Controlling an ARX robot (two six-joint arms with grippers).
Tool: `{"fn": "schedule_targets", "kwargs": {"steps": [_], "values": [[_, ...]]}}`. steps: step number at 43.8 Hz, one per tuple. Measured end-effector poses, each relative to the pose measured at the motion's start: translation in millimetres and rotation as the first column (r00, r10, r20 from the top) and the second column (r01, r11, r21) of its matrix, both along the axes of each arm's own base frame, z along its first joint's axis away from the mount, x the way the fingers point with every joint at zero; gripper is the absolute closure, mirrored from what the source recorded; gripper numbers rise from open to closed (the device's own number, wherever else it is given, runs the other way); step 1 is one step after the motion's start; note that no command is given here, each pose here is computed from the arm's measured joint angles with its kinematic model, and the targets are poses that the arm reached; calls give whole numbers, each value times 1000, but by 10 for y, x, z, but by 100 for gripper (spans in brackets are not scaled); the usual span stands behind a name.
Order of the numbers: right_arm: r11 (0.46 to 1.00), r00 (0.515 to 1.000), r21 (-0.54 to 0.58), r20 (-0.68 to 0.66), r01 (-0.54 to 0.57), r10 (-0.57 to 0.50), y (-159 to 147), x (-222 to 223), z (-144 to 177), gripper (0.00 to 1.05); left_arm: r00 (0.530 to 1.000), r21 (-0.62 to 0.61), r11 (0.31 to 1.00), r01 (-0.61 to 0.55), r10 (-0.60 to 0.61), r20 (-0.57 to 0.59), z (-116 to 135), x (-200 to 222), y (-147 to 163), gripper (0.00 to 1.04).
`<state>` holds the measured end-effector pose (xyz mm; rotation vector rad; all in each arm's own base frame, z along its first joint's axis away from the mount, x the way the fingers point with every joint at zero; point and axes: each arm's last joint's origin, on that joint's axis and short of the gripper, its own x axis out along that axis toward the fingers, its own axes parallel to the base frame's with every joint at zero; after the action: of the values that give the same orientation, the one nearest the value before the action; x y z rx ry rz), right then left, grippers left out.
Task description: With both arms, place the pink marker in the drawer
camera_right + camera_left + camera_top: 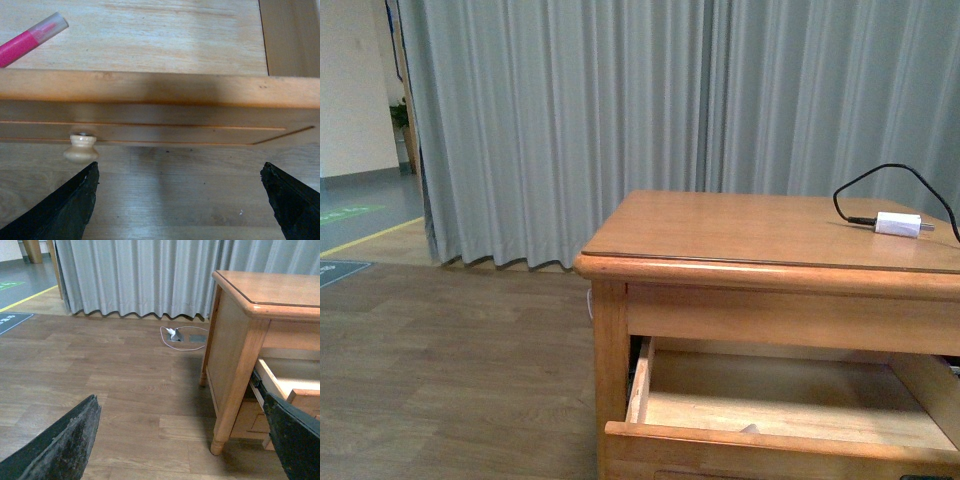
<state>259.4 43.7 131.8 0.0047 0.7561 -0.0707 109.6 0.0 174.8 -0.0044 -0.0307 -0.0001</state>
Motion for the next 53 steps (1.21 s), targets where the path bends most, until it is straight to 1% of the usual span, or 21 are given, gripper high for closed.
{"fn": "schedule_targets", "kwargs": {"steps": [9,12,19,23,39,53], "values": [[1000,997,-7,79,-2,3,-32,189,-161,8,1000,0,1000,0,0,0,0,0,0,6],[1000,991,-8,133,-4,5,-61,283,-269,8,1000,0,1000,0,0,0,0,0,0,6],[999,962,-41,274,19,-7,-112,601,-411,8,1000,0,1000,0,0,0,0,0,0,6],[998,950,-48,313,28,-12,-107,748,-470,8,1000,0,1000,0,0,0,0,0,0,6],[995,939,-77,341,66,-36,-76,1302,-663,8,1000,0,1000,0,0,0,0,0,0,6],[994,944,-97,329,59,-24,-70,1374,-754,8,1000,0,1000,0,0,0,0,0,0,6]]}}
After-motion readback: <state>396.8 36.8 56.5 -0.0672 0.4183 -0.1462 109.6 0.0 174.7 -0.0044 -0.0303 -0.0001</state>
